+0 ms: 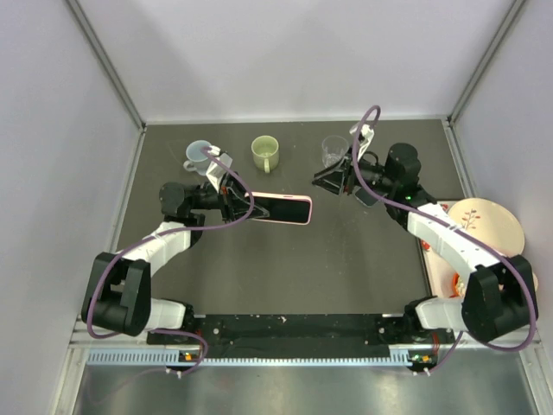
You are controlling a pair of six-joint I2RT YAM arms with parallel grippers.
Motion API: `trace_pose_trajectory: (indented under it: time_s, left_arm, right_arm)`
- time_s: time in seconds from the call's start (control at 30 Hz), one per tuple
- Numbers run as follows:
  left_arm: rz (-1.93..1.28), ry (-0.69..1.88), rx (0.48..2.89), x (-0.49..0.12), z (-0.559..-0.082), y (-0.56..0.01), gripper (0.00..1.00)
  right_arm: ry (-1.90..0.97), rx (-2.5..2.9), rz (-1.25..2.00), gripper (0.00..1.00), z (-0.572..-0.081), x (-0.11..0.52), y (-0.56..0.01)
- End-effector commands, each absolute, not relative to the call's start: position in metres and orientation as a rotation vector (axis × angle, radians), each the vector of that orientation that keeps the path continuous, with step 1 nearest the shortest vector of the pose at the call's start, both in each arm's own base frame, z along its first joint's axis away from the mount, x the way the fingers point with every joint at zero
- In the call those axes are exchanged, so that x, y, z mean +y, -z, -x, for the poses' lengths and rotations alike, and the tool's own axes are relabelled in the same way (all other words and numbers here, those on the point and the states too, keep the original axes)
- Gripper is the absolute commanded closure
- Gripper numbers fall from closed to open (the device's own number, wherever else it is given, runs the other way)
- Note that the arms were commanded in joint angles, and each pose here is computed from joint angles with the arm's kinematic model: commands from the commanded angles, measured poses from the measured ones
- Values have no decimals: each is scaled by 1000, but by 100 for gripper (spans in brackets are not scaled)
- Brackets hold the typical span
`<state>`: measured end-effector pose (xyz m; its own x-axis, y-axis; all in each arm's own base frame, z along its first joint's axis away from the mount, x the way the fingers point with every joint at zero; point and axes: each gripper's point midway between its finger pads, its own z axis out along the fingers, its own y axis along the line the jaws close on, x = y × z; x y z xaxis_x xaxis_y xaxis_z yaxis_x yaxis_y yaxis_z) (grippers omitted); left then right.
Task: Take the phone out of the phone case
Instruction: Remove the phone case from the phone.
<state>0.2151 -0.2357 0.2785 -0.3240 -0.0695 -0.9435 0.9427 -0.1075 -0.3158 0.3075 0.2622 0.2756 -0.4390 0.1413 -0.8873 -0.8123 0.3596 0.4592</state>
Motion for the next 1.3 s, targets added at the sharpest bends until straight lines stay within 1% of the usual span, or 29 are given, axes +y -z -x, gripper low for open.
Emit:
trace_pose_trajectory:
  time_s: [0.0,0.17,0.3,0.43,0.67,0.97,1.17,1.27]
  left_arm:
    - [-1091,1463,1184,-236,-215,-303,100]
    - [-1089,1463,1182,-236,-215,-305,100]
    - [-1090,1459,1177,-236,-214,-305,100]
    - [-1091,1450,1173,-235,-214,-305,100]
    - [-1080,1443,1178,-235,-218,-303,100]
    - [-1041,1427,1197,-233,-226,-303,100]
    - [-1032,1420,1200,-233,-227,-303,100]
    - [-1023,1418,1208,-233,-230,-302,100]
  right_arm:
    - [-1150,1418,884,62,-279,260,-319]
    - [-1137,1377,1076,56,-258,261,-304]
    - [-1121,1391,1158,56,-255,263,-287]
    - [-1175,1392,1253,55,-240,273,-271]
    - [-1263,1309,1379,53,-209,282,-265]
    - [-1278,1251,1410,53,-198,281,-272]
    - [-1289,1238,1418,55,-196,282,-273]
    - [-1294,1246,1414,58,-195,285,-273]
